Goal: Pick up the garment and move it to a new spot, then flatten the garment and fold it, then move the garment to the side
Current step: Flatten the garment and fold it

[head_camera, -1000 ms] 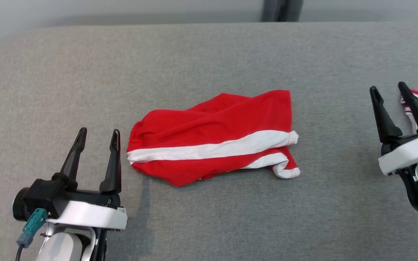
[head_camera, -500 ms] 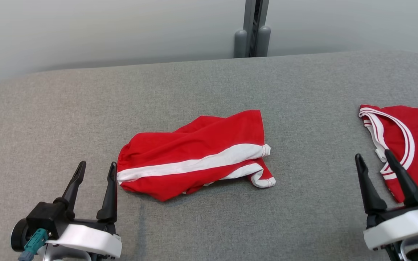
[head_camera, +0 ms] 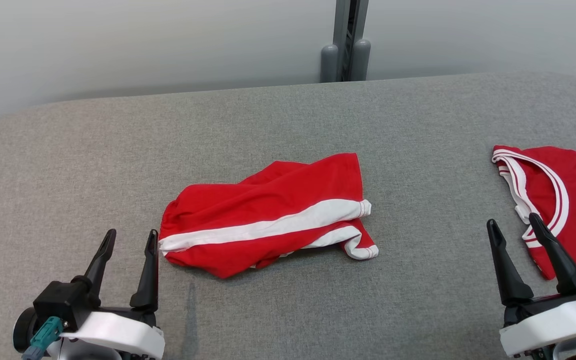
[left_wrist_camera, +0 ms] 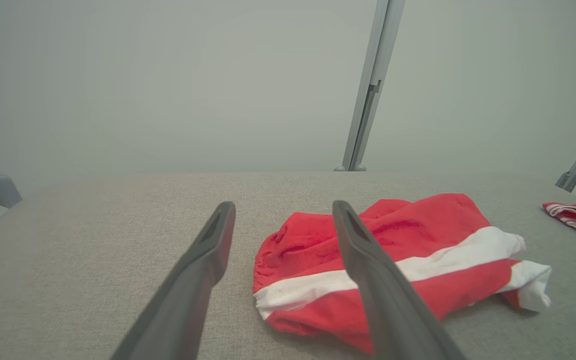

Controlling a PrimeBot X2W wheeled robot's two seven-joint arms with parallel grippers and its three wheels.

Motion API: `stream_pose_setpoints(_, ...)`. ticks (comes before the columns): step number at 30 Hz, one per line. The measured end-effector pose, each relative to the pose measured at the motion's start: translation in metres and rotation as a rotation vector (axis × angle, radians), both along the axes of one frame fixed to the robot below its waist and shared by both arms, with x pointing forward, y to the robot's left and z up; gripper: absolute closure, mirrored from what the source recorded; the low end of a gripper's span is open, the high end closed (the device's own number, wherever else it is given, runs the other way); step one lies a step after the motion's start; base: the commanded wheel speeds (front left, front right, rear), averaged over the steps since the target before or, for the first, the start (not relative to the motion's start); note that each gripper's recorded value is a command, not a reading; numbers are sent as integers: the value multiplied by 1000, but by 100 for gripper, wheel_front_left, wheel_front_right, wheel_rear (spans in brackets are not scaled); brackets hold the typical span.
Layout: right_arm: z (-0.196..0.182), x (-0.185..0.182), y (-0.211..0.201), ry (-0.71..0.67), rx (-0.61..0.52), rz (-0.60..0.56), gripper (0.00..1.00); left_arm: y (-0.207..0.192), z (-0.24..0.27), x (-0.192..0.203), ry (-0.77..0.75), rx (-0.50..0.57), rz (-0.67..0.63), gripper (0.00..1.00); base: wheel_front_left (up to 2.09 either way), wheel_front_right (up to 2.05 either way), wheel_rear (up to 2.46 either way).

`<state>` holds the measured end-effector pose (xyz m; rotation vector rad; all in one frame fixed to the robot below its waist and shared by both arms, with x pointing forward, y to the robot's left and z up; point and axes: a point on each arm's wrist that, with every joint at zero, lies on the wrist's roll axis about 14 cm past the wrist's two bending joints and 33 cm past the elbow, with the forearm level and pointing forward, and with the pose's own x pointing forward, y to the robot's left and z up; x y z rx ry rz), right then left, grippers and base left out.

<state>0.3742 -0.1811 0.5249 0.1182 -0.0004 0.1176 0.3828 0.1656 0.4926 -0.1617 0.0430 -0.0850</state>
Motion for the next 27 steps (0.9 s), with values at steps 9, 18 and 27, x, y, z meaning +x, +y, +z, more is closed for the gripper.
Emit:
stream_pose_setpoints(9,-3,4,2,13,2,3,0,-7,-21,12,104,-76,-31,0,0,0,0)
stream_pose_setpoints(18,-18,8,-4,50,5,-17,0,-14,-93,23,436,-184,-86,0,0,0,0)
stream_pose_setpoints(27,-30,10,-10,81,17,-39,0,-14,-127,31,579,-228,-111,42,0,0,0)
